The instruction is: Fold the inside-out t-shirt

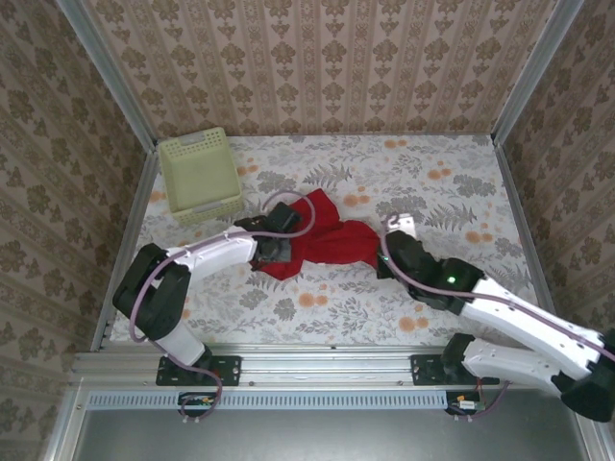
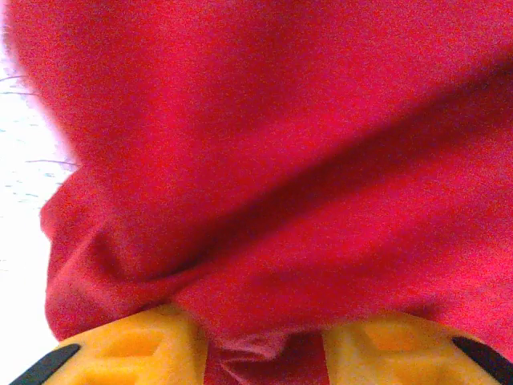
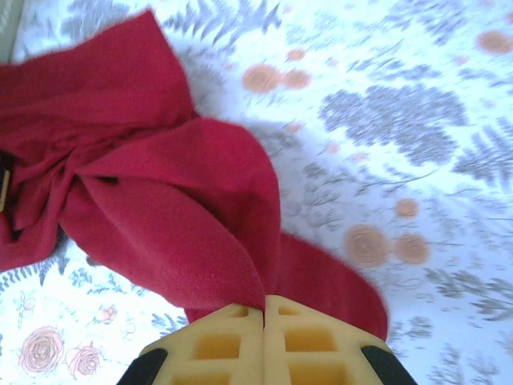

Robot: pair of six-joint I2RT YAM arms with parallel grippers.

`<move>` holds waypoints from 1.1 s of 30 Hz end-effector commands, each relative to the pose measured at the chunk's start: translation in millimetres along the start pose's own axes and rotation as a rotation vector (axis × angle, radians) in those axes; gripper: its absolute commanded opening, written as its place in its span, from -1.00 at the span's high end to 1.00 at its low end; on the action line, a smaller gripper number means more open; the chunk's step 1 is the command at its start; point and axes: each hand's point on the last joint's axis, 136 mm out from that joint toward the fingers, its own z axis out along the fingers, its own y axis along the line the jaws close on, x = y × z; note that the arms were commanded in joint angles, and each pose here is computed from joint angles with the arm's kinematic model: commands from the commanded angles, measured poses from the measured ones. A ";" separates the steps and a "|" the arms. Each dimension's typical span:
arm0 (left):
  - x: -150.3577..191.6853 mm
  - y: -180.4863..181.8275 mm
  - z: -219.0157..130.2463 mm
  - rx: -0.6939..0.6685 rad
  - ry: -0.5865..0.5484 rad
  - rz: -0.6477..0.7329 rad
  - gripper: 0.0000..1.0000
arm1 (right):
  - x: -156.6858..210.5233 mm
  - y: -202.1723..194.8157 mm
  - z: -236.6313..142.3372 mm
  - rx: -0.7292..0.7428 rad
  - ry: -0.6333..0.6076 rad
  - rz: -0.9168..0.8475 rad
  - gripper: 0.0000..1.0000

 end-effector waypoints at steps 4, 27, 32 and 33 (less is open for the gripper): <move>-28.7 50.2 -7.0 -0.079 -0.019 -0.075 0.45 | -29.5 -51.7 -48.5 0.105 -0.102 0.058 1.00; 26.9 -117.3 -46.6 0.142 -0.211 0.445 -0.80 | -84.2 -28.1 -100.4 -0.087 -0.134 0.114 1.00; 16.6 -107.5 -16.5 0.148 -0.157 0.382 -0.30 | -89.2 -46.7 -111.5 -0.011 -0.148 0.129 1.00; 14.6 -105.9 -15.3 0.142 -0.153 0.383 -0.08 | -90.1 -51.2 -113.8 0.008 -0.152 0.132 1.00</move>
